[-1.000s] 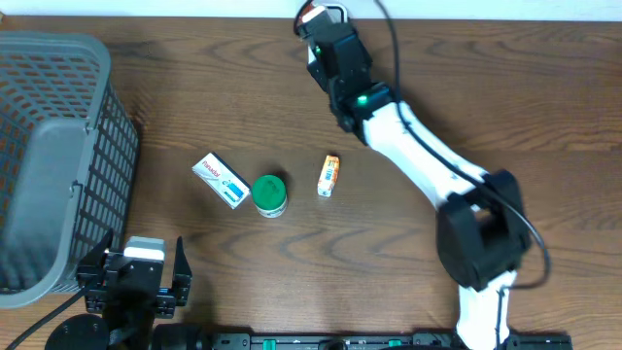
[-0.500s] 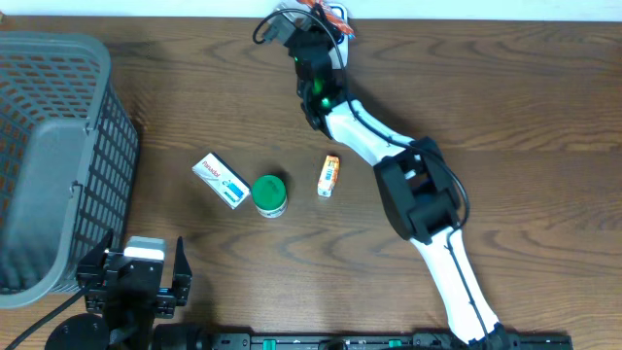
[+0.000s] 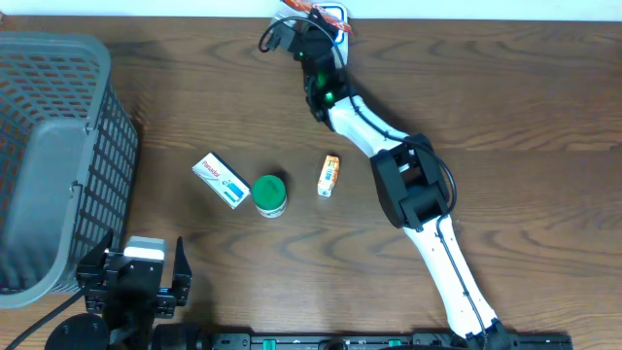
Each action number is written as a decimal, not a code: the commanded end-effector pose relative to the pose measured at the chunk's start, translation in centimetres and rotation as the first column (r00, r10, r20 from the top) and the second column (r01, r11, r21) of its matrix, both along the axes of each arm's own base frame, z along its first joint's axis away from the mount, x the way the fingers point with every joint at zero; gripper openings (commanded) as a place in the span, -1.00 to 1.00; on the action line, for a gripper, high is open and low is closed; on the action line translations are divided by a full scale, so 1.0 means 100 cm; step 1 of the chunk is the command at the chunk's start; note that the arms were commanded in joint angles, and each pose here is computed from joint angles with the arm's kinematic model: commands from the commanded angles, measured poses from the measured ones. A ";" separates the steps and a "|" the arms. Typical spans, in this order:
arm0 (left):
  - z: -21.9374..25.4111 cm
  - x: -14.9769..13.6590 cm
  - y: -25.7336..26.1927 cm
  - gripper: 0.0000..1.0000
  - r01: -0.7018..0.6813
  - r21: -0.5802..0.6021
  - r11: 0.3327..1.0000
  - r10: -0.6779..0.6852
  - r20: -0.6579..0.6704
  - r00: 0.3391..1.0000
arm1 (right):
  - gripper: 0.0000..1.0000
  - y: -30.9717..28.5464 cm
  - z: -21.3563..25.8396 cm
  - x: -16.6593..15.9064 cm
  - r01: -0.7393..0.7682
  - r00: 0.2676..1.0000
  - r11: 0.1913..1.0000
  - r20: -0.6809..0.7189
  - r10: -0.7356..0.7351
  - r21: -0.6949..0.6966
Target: Scan the item barcode
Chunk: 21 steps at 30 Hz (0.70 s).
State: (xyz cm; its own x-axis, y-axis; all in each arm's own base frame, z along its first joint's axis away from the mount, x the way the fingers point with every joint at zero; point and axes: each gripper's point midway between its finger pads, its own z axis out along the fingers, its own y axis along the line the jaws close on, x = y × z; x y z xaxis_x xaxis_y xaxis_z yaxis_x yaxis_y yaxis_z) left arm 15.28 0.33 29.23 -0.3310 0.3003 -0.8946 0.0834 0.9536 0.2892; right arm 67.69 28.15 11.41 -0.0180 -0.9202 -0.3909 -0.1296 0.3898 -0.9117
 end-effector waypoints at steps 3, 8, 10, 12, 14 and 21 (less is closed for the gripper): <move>-0.001 0.000 0.000 0.73 -0.003 -0.012 1.000 0.003 -0.003 1.000 | -0.98 -0.010 -0.001 0.007 -0.010 1.000 1.000 -0.026 0.010 -0.023; -0.001 0.000 0.000 0.72 -0.003 -0.012 1.000 0.003 -0.003 1.000 | -0.98 -0.001 0.018 0.002 -0.004 1.000 0.999 -0.010 0.005 0.041; -0.001 0.000 0.000 0.73 -0.003 -0.012 1.000 0.003 -0.003 1.000 | -0.98 0.002 0.033 -0.003 -0.006 1.000 0.999 -0.020 0.007 0.048; -0.001 0.000 0.000 0.73 -0.003 -0.012 1.000 0.003 -0.003 1.000 | -0.98 0.001 0.054 -0.009 0.010 0.999 0.998 -0.042 -0.008 0.064; -0.001 0.000 0.000 0.73 -0.003 -0.012 1.000 0.003 -0.003 1.000 | -0.98 -0.007 0.082 -0.017 0.064 0.997 0.990 -0.056 -0.058 0.126; -0.001 0.000 0.000 0.73 -0.003 -0.012 1.000 0.003 -0.003 1.000 | -0.98 -0.068 0.136 -0.062 0.303 0.940 0.918 -0.239 -0.244 0.256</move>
State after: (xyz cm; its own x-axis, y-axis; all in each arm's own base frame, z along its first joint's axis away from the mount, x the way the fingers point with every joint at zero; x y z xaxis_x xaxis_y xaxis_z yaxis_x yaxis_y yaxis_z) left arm 15.28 0.33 29.23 -0.3310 0.3003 -0.8946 0.0834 0.9536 0.2892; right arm 62.94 25.01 16.57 -0.2728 -0.8698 -0.4111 -0.3242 0.4854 -0.8120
